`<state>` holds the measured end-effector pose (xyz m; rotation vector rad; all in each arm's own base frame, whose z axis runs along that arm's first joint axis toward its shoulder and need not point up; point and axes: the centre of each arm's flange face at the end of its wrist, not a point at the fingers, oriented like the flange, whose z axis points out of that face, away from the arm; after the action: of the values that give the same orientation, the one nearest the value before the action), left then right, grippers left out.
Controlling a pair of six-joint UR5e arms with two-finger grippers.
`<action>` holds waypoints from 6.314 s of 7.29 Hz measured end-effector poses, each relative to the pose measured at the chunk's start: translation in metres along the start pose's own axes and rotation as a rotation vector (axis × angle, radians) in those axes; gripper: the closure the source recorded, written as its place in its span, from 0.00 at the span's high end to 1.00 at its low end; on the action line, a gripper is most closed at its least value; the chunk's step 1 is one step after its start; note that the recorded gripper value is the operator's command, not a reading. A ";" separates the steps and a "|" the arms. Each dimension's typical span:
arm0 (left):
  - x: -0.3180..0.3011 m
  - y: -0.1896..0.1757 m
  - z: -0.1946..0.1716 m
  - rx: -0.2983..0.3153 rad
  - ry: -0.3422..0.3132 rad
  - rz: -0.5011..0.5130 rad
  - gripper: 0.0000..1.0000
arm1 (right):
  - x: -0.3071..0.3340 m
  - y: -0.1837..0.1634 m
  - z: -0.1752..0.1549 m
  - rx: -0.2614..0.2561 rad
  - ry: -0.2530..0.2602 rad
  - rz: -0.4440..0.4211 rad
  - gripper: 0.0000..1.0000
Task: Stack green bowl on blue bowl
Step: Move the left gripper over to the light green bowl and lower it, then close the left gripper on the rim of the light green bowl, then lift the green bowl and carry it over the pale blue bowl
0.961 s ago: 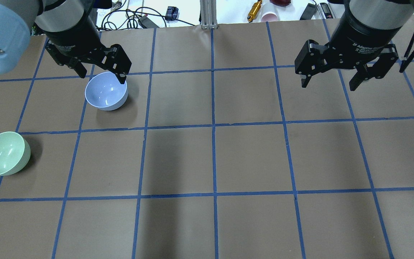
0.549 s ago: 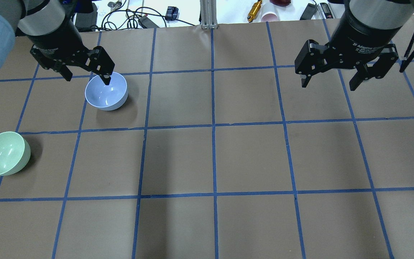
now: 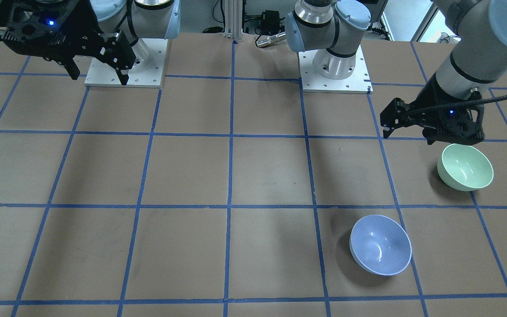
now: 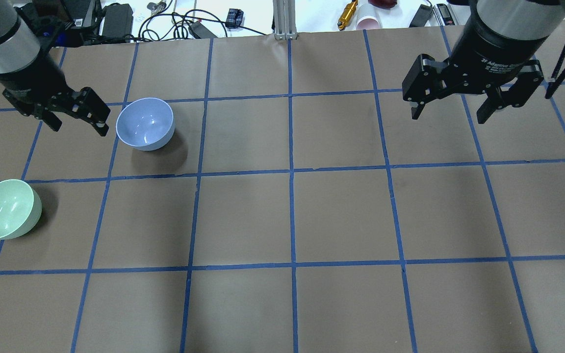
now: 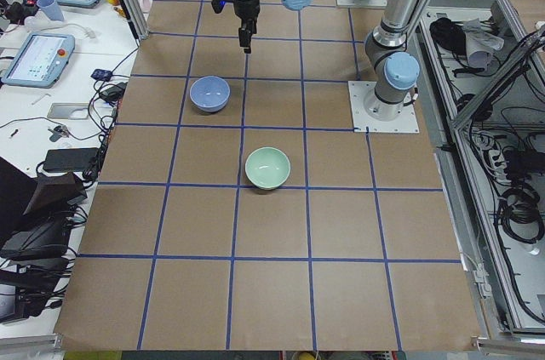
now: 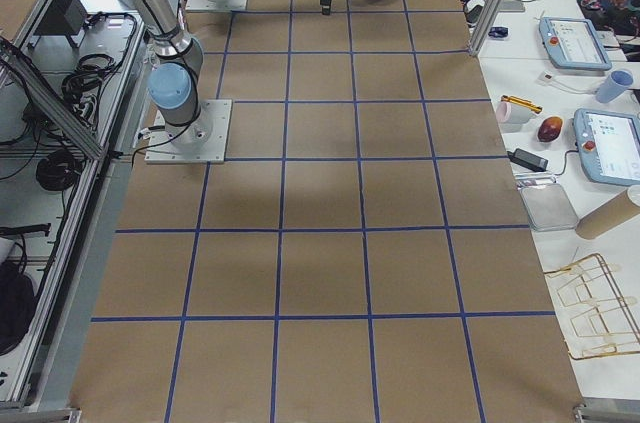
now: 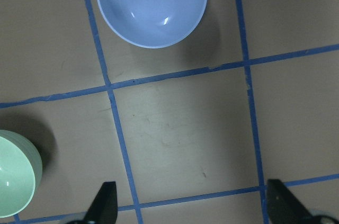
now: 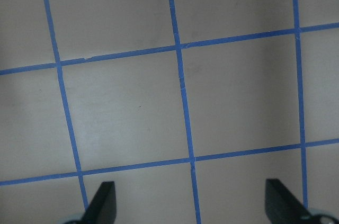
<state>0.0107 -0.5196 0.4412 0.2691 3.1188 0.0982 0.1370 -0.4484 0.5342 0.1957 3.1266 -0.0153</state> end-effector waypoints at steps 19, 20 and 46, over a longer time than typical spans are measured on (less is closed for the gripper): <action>-0.351 0.116 0.233 0.098 0.094 -0.050 1.00 | 0.000 0.000 0.000 0.001 0.000 0.000 1.00; -0.353 0.114 0.244 0.100 0.116 -0.051 1.00 | 0.000 0.000 0.000 0.000 0.000 0.000 1.00; -0.281 0.014 0.132 0.169 0.239 -0.185 0.00 | 0.000 0.000 0.000 0.001 0.000 0.000 1.00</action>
<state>0.2918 -0.5457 0.3118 -0.0351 3.3745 -0.1468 0.1370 -0.4485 0.5343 0.1957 3.1268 -0.0166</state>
